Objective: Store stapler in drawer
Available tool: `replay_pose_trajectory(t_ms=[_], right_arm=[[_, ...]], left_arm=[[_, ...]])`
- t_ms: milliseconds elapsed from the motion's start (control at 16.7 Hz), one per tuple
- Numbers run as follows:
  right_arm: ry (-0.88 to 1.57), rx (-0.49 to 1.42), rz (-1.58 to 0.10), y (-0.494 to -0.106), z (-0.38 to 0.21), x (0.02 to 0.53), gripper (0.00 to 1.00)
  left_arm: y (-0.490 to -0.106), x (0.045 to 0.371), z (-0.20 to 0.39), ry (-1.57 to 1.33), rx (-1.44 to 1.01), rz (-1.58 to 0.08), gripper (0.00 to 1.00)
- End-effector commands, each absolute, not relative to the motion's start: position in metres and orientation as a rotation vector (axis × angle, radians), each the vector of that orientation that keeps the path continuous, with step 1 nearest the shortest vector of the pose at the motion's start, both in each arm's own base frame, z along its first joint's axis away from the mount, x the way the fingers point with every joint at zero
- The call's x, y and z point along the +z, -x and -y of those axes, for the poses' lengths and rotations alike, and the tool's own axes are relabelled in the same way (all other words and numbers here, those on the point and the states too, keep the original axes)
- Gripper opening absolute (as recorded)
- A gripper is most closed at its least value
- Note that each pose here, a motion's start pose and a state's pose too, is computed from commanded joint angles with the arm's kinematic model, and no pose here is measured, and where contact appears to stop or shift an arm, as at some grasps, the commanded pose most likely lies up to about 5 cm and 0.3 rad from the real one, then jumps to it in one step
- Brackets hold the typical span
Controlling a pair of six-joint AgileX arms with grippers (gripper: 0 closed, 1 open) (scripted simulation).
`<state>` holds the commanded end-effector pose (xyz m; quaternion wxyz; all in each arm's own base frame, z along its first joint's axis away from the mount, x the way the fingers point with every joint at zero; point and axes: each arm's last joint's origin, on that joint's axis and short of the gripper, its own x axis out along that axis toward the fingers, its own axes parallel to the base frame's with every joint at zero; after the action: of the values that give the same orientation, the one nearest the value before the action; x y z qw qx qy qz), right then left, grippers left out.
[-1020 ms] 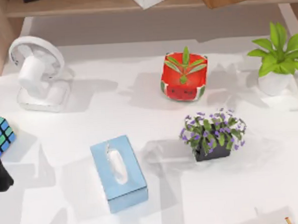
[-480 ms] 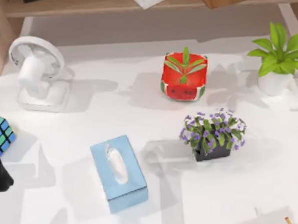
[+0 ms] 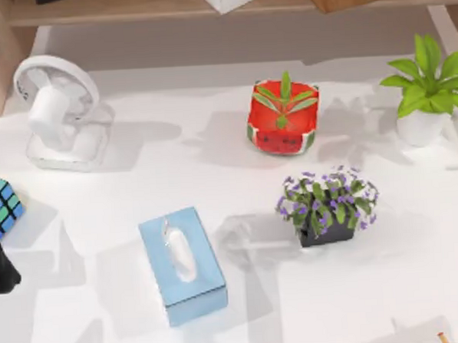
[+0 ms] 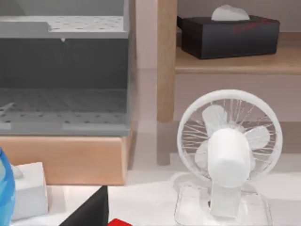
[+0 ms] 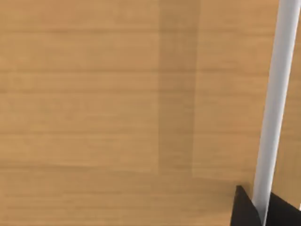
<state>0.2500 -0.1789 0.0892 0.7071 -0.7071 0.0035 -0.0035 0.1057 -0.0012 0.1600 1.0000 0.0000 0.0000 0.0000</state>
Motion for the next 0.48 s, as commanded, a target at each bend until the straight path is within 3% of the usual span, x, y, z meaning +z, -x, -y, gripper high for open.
replay_pose_trajectory(t_ms=[240,480], right_arm=[[1.565,-0.005,-0.014,-0.251,0.179,0.088,0.0],[1.563,-0.004,-0.015,-0.275,0.181,0.087,0.0]], left_arm=[[-0.106,0.16,0.001,0.0,0.0,0.0,1.0],[-0.106,0.16,0.001,0.0,0.0,0.0,1.0]])
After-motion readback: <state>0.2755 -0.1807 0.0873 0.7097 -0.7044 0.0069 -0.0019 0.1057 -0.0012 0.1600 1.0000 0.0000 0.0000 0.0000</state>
